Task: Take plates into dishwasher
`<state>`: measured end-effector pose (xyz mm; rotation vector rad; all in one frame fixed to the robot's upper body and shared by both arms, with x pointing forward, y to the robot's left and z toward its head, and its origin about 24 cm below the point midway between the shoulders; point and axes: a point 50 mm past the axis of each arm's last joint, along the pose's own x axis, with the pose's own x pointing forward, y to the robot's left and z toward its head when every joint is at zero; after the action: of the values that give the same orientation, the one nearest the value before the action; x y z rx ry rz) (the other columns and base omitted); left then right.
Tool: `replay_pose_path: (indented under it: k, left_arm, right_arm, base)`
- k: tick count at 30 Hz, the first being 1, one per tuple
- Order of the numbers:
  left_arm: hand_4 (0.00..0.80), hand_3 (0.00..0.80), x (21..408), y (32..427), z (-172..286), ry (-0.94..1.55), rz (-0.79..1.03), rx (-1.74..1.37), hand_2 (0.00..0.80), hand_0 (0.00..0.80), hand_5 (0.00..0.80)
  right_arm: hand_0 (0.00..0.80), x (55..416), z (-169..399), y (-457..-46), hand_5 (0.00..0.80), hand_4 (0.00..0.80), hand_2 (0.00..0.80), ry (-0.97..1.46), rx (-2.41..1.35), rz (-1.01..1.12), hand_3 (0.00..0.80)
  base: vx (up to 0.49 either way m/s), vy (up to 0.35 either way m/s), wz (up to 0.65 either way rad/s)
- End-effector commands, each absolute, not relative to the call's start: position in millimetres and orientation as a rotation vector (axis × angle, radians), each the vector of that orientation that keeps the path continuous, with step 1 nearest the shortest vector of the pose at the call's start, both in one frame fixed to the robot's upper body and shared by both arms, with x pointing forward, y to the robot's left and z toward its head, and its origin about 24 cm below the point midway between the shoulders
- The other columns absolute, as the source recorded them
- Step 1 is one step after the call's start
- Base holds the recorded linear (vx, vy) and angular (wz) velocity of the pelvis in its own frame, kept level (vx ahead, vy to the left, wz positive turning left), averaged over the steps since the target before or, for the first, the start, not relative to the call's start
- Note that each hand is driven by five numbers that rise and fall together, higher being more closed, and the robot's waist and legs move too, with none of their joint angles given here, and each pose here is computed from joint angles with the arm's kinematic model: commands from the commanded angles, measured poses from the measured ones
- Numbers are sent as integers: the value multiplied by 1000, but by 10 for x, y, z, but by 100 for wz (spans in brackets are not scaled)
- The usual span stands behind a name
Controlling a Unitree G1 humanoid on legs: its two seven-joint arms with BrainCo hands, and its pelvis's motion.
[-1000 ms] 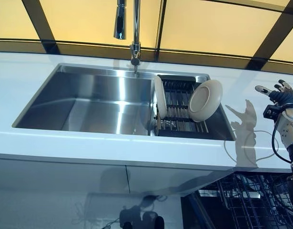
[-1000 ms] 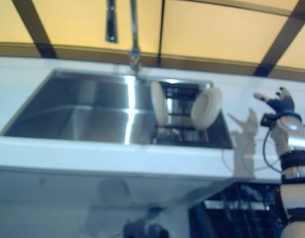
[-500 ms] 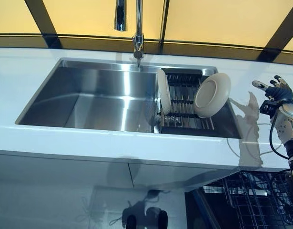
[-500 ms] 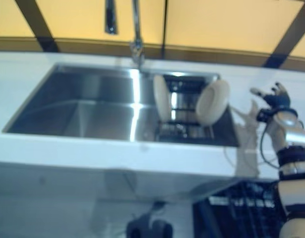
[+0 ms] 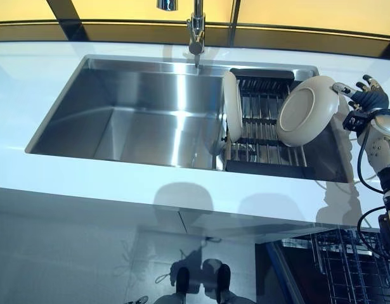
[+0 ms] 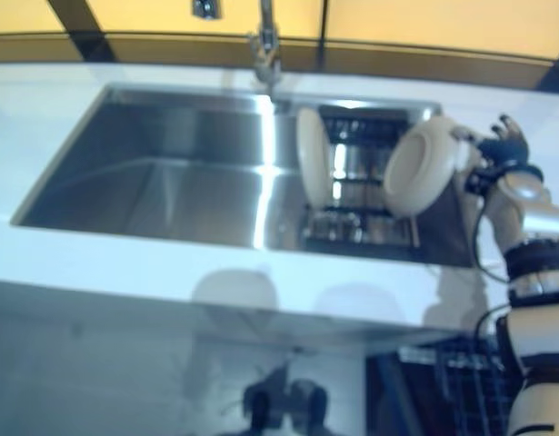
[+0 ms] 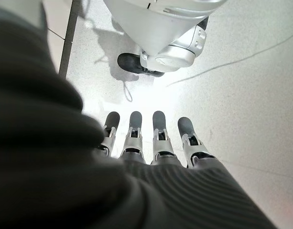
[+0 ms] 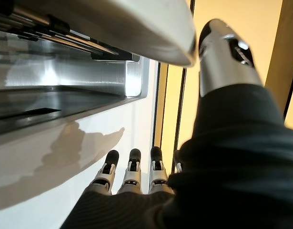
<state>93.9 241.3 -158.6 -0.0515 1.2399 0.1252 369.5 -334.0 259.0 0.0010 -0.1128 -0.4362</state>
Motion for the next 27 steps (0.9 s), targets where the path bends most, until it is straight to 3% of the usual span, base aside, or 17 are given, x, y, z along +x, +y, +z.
replay_pose_path:
  k: [1,14,27]
  left_arm:
    - [0,0,964,2441,-1576,1244,110,-25,0,0,0]
    - [0,0,979,2446,-1570,1236,110,-20,0,0,0]
    - [0,0,973,2461,-1568,1236,115,-9,0,0,0]
  right_arm:
    - [0,3720,3017,-3188,0,0,0,-224,-19,-385,0]
    - [0,3740,3027,-3125,0,0,0,-209,-33,-339,0]
    - [0,3848,2782,-2894,0,0,0,-44,-78,-161,0]
  base:
    - [0,0,0]
    - [0,0,0]
    - [0,0,0]
